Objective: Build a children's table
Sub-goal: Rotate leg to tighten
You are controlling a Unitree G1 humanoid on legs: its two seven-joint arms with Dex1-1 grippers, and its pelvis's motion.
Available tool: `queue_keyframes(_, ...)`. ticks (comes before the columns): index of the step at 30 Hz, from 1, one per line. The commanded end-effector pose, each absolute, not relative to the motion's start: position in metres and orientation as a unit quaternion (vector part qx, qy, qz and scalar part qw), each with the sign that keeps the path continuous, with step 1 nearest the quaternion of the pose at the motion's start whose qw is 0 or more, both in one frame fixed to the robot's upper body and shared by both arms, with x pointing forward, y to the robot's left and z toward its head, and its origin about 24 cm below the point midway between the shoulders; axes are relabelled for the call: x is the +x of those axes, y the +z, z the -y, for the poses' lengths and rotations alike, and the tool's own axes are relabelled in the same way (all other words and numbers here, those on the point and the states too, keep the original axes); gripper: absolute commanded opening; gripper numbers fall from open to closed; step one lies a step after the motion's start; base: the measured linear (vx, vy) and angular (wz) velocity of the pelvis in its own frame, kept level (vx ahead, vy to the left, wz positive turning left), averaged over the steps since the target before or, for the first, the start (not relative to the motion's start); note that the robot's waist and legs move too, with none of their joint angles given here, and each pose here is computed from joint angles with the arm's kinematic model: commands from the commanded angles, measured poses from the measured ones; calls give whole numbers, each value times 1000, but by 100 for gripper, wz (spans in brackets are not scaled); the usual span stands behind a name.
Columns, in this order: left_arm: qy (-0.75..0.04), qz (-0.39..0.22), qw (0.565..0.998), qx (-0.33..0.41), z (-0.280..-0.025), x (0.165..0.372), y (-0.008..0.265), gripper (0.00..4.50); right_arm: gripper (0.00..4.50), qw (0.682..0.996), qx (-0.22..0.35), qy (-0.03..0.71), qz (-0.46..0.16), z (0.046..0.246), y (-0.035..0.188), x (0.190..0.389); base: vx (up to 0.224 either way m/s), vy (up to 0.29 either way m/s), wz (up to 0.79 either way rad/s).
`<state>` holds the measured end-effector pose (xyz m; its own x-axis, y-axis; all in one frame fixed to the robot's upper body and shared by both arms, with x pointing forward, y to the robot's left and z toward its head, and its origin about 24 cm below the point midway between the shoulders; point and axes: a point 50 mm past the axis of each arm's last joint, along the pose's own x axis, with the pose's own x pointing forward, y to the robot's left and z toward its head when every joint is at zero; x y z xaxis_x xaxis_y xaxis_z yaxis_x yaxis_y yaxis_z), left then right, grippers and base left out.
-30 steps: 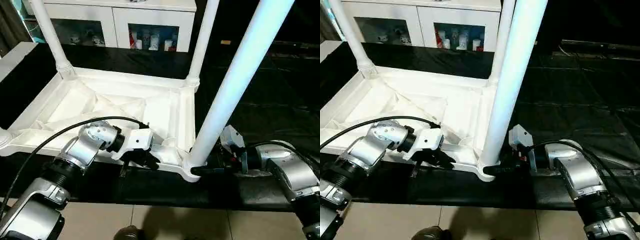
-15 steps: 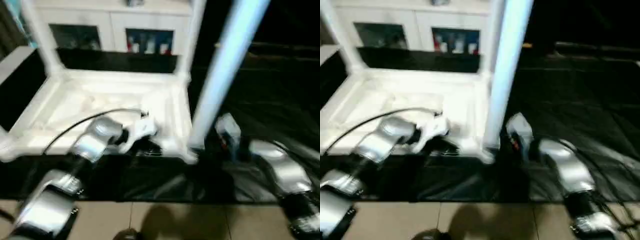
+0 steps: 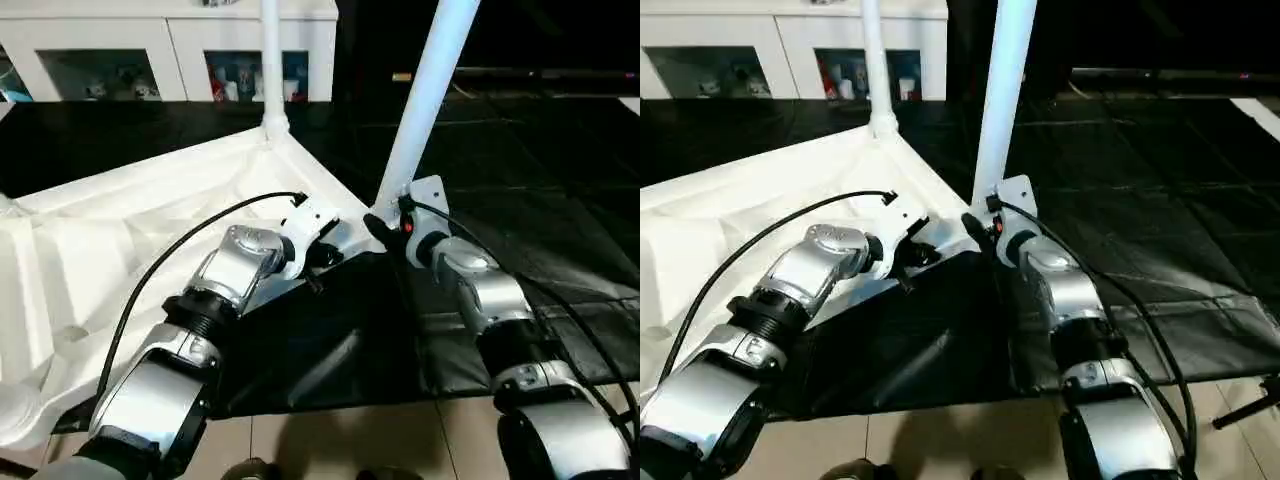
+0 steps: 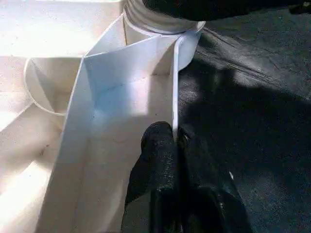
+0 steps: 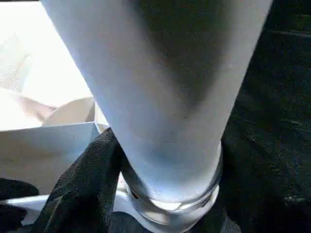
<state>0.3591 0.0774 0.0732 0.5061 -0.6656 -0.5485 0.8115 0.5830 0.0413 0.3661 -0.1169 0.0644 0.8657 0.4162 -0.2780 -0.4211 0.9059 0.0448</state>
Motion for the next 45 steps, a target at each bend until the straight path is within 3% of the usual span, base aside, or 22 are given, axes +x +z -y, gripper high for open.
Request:
queue_keyframes(1, -445, -174, 865, 155, -62, 367, 107, 0, 269, 946, 17, 235, -223, 103, 30, 352, 0, 0, 0)
queue_keyframes(4, -448, -175, 862, 158, -63, 366, 106, 0, 269, 946, 38, 227, -228, 106, 30, 353, 0, 0, 0)
queue_keyframes(14, -472, -179, 846, 170, -67, 361, 103, 0, 269, 948, 30, 224, -226, 117, 28, 354, 0, 0, 0)
queue_keyframes(26, -529, -190, 783, 266, -101, 350, 83, 0, 269, 922, 33, 339, -183, 138, 55, 349, 0, 0, 0)
queue_keyframes(30, -566, -170, 754, 287, -109, 347, 81, 0, 269, 889, 25, 416, -188, 159, 66, 333, 0, 0, 0)
queue_keyframes(36, -584, -166, 739, 291, -110, 346, 78, 0, 268, 879, 30, 433, -197, 172, 71, 326, 0, 0, 0)
queue_keyframes(45, -615, -158, 712, 300, -108, 340, 72, 0, 268, 867, 29, 452, -209, 173, 71, 317, 0, 0, 0)
